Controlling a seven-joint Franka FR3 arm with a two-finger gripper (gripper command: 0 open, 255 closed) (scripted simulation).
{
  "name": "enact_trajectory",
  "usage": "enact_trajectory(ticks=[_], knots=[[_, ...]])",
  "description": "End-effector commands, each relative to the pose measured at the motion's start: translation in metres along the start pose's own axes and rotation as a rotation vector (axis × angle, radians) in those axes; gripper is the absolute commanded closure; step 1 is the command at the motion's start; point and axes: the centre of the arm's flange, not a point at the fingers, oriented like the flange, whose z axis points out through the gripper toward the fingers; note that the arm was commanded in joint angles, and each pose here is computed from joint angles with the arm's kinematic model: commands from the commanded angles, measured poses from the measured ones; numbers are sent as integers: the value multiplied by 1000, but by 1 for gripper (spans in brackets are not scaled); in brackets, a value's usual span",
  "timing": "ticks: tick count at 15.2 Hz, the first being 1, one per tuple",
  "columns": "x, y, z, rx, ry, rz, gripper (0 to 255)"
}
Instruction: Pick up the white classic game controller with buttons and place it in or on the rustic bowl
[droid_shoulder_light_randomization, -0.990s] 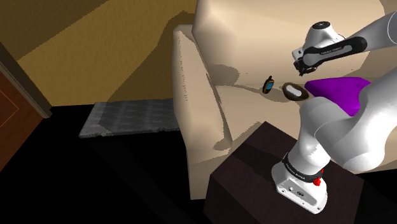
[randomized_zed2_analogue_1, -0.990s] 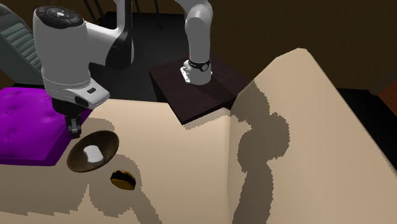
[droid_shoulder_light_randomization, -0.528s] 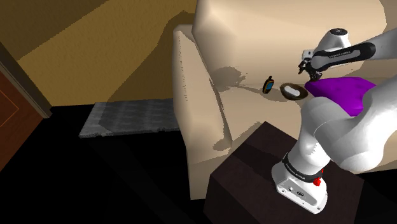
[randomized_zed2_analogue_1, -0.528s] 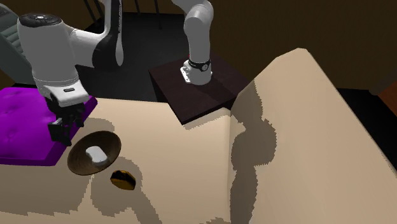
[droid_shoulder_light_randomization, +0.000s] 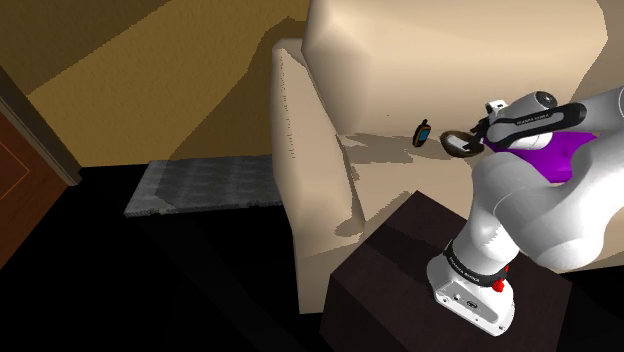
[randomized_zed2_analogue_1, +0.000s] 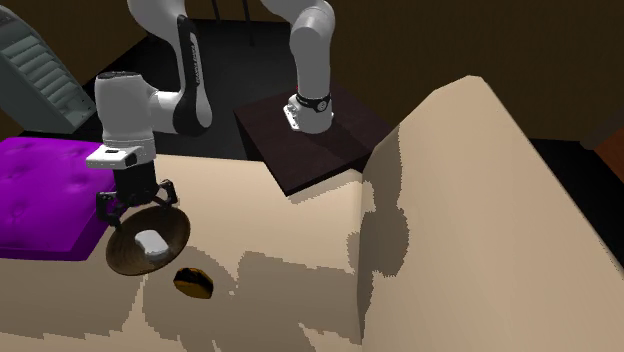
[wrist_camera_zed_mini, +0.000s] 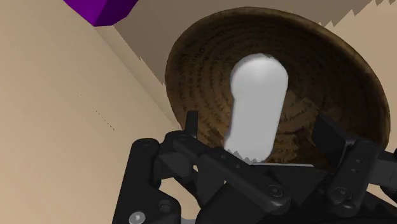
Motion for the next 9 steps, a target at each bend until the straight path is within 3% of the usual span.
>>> enact_trajectory(ticks=[1,5,9], knots=[[-1,-3,11,-7,7,24,0],[-1,-3,29,-7,7,24,0],[-1,-3,29,-7,7,24,0]])
